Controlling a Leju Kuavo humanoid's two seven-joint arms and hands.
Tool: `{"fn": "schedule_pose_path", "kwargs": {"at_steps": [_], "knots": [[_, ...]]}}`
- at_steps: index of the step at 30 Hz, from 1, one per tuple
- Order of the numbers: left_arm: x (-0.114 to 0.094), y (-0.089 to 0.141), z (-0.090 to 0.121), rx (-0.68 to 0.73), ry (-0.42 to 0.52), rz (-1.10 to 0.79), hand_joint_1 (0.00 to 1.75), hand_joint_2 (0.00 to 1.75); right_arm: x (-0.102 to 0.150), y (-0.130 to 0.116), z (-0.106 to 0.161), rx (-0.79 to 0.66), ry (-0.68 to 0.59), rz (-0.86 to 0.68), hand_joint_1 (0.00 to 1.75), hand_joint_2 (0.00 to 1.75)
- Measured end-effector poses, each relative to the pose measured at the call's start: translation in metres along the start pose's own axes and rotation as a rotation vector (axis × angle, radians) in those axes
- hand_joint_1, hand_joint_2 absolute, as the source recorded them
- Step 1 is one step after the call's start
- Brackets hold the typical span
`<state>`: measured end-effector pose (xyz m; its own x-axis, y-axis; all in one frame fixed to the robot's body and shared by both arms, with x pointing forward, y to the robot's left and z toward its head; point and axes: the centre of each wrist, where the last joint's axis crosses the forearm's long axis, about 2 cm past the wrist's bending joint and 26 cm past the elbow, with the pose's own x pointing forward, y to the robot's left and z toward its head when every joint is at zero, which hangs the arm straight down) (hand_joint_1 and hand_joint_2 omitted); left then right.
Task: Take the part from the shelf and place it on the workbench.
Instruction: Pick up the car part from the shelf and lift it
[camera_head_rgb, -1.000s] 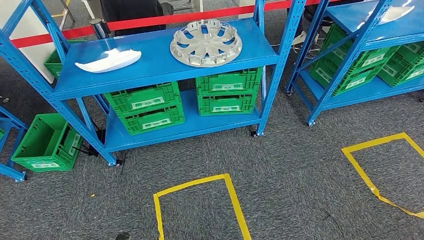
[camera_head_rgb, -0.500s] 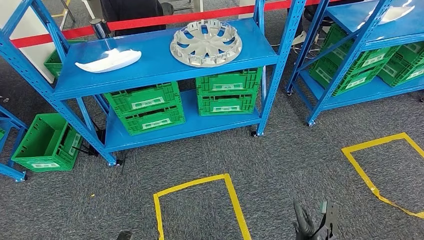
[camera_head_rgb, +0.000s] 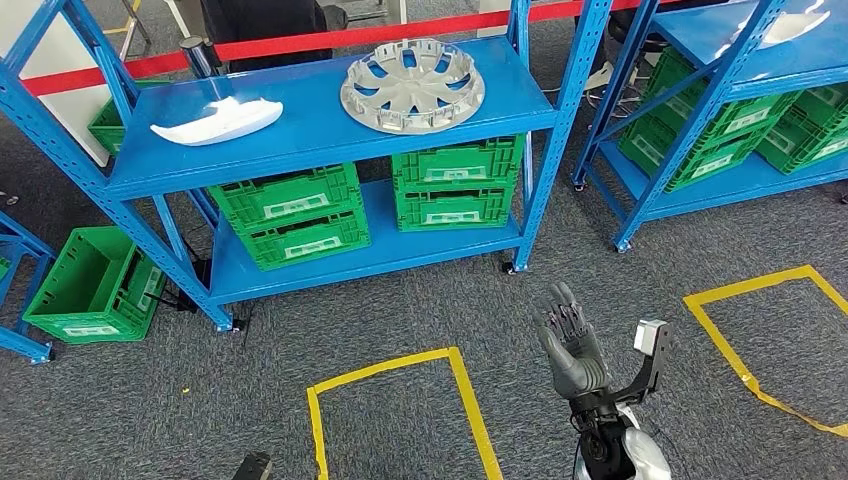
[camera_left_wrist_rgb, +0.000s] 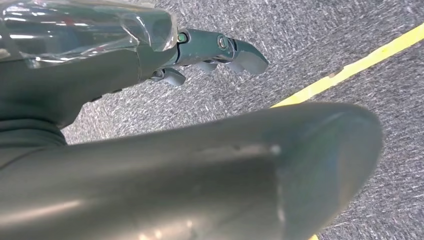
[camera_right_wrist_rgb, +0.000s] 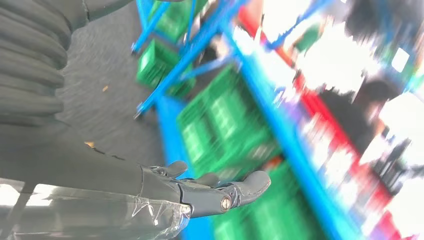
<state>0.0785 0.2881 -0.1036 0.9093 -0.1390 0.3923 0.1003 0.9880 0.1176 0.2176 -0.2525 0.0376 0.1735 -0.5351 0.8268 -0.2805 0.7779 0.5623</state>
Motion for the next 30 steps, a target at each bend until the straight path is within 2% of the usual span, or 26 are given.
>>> {"fn": "schedule_pose_path", "kwargs": {"at_steps": [6, 10, 15, 18, 30], "knots": [[0.001, 0.006, -0.001, 0.005, -0.019, -0.015, 0.00, 0.00, 0.027, 0.046, -0.025, 0.337, -0.132, -0.034, 0.00, 1.75], [0.001, 0.010, -0.001, 0.013, -0.030, -0.016, 0.00, 0.00, 0.043, 0.073, -0.034, 0.536, -0.200, -0.054, 0.00, 0.00], [0.005, 0.014, -0.002, 0.022, -0.058, -0.018, 0.00, 0.00, 0.064, 0.108, -0.040, 0.801, -0.268, -0.065, 0.00, 0.00], [0.008, 0.014, -0.003, 0.026, -0.066, -0.019, 0.00, 0.00, 0.069, 0.118, -0.038, 0.887, -0.257, -0.047, 0.00, 0.00], [0.008, 0.019, -0.003, 0.043, -0.073, -0.020, 0.00, 0.00, 0.076, 0.128, -0.034, 0.898, -0.203, -0.009, 0.00, 0.00]]}}
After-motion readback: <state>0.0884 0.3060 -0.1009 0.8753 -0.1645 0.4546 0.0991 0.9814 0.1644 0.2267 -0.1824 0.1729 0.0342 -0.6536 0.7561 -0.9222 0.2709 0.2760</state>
